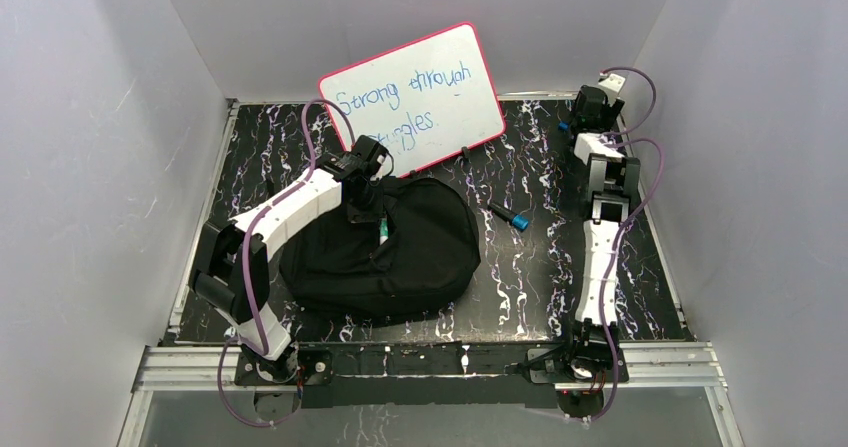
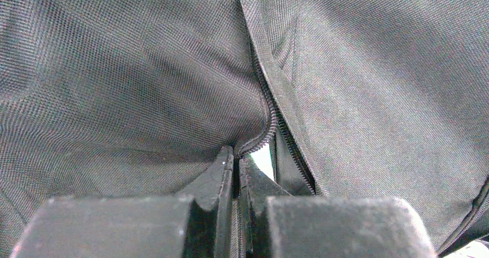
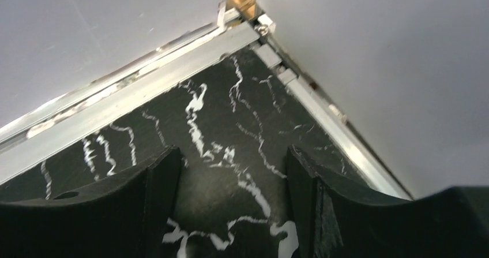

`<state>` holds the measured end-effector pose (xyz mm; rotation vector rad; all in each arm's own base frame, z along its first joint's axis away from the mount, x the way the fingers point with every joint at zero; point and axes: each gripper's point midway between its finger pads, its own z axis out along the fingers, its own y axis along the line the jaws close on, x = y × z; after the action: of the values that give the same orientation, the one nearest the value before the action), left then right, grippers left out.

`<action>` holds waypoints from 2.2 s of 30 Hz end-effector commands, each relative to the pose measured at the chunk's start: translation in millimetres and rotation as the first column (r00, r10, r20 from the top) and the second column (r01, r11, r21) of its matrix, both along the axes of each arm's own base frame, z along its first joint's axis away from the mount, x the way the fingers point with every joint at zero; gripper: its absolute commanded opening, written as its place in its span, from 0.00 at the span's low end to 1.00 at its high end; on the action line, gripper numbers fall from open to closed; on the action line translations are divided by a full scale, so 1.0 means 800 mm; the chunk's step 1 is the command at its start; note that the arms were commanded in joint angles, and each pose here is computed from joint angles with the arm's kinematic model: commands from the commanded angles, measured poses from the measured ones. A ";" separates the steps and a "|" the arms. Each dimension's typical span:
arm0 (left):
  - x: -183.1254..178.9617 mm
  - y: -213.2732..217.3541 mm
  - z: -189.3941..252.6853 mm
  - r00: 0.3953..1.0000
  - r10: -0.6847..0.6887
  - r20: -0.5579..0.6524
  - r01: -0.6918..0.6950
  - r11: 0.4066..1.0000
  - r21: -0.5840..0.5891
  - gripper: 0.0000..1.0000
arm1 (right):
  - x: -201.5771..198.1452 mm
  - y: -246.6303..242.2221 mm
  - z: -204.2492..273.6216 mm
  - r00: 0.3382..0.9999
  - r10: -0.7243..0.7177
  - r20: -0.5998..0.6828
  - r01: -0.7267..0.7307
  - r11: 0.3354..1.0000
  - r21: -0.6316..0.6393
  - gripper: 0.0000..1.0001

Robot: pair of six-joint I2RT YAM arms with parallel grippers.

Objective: Pack the student bag
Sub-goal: Move the stationery to the center of the board.

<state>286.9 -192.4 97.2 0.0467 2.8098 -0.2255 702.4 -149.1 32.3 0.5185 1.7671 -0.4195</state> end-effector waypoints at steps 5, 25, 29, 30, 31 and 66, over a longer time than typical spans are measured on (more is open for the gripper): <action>0.024 -0.010 0.046 0.992 0.007 0.126 0.000 0.998 -0.060 0.00 | -0.043 0.067 -0.025 0.976 0.152 -0.156 -0.111 0.964 0.242 0.70; -0.013 0.005 0.095 0.975 0.082 0.209 -0.045 0.984 -0.173 0.00 | -0.158 0.162 -0.037 0.849 0.441 -0.291 -0.280 0.843 0.460 0.69; -0.019 0.007 0.101 0.972 0.083 0.219 -0.042 0.981 -0.189 0.00 | -0.175 0.175 -0.029 0.832 0.462 -0.308 -0.296 0.838 0.459 0.70; -0.020 0.007 0.103 0.971 0.085 0.223 -0.041 0.980 -0.193 0.00 | -0.179 0.178 -0.029 0.825 0.470 -0.314 -0.297 0.833 0.467 0.70; -0.021 0.008 0.105 0.970 0.085 0.227 -0.040 0.980 -0.196 0.00 | -0.184 0.182 -0.029 0.817 0.480 -0.319 -0.297 0.825 0.481 0.70; -0.021 0.002 0.136 0.956 0.093 0.280 -0.019 0.967 -0.256 0.00 | -0.400 0.272 -0.012 0.607 0.653 -0.452 -0.281 0.709 0.647 0.73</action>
<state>265.5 -180.7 181.0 -0.0492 2.5378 -0.4219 416.9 49.2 32.2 0.3112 2.5306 0.3927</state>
